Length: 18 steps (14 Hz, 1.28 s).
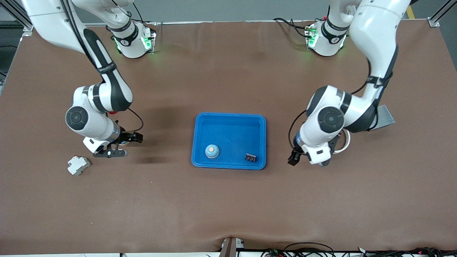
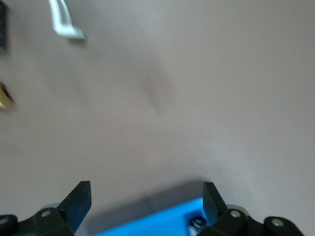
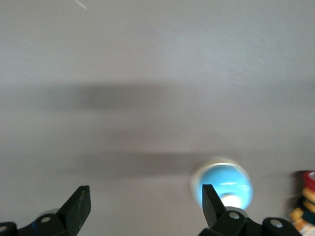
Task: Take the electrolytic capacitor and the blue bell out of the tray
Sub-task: 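Move both grippers back over the blue tray, then grasp the second bell with the right gripper while the left grasps the capacitor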
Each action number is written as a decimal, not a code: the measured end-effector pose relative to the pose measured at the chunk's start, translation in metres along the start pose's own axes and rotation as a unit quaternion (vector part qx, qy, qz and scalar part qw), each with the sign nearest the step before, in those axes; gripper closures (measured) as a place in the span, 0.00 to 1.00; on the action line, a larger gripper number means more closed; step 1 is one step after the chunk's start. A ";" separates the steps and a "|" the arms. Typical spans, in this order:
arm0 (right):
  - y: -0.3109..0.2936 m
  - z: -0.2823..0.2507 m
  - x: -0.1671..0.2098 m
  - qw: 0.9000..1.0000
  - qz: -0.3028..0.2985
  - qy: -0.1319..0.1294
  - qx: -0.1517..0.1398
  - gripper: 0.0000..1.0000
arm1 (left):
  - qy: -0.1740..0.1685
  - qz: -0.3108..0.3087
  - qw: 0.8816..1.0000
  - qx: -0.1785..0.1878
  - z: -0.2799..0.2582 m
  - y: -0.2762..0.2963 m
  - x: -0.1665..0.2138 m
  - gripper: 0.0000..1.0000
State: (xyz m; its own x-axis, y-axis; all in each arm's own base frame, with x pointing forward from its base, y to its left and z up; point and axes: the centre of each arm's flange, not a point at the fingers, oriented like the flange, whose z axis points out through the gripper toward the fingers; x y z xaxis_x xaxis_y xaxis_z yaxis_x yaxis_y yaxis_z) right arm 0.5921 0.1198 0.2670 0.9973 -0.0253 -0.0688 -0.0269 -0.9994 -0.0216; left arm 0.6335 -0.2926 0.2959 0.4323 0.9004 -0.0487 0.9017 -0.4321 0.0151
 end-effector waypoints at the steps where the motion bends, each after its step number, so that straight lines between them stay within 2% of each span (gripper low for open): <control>1: -0.028 -0.009 -0.001 1.000 0.017 0.006 0.001 0.00 | -0.004 -0.001 1.000 -0.003 0.007 0.009 -0.012 0.00; 8: -0.181 -0.028 -0.028 0.993 0.113 0.035 0.019 0.00 | -0.023 0.032 0.998 -0.048 0.049 0.030 -0.080 0.00; 10: -0.215 -0.020 -0.027 0.989 0.140 0.037 0.025 0.00 | -0.026 0.030 0.998 -0.046 0.059 0.028 -0.093 0.04; 11: -0.231 -0.014 -0.025 0.987 0.151 0.038 0.027 0.00 | -0.027 0.031 0.998 -0.042 0.064 0.027 -0.098 0.10; 12: -0.245 -0.007 -0.022 0.986 0.160 0.038 0.030 0.00 | -0.027 0.032 0.998 -0.038 0.070 0.025 -0.103 0.10; 14: -0.267 0.005 -0.017 0.984 0.173 0.034 0.030 0.00 | -0.028 0.035 0.999 -0.030 0.082 0.022 -0.111 0.24; 18: -0.290 0.020 -0.010 0.982 0.186 0.030 0.029 0.00 | -0.030 0.042 0.998 -0.020 0.099 0.018 -0.121 0.26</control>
State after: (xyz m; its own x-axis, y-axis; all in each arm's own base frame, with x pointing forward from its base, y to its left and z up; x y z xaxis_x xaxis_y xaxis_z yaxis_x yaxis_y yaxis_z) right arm 0.5890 0.4098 0.2535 0.9199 -0.3914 -0.0235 -0.3921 -0.9178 -0.0633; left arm 0.5968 -0.4143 0.2033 0.5057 0.8563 -0.1053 0.8627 -0.5021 0.0604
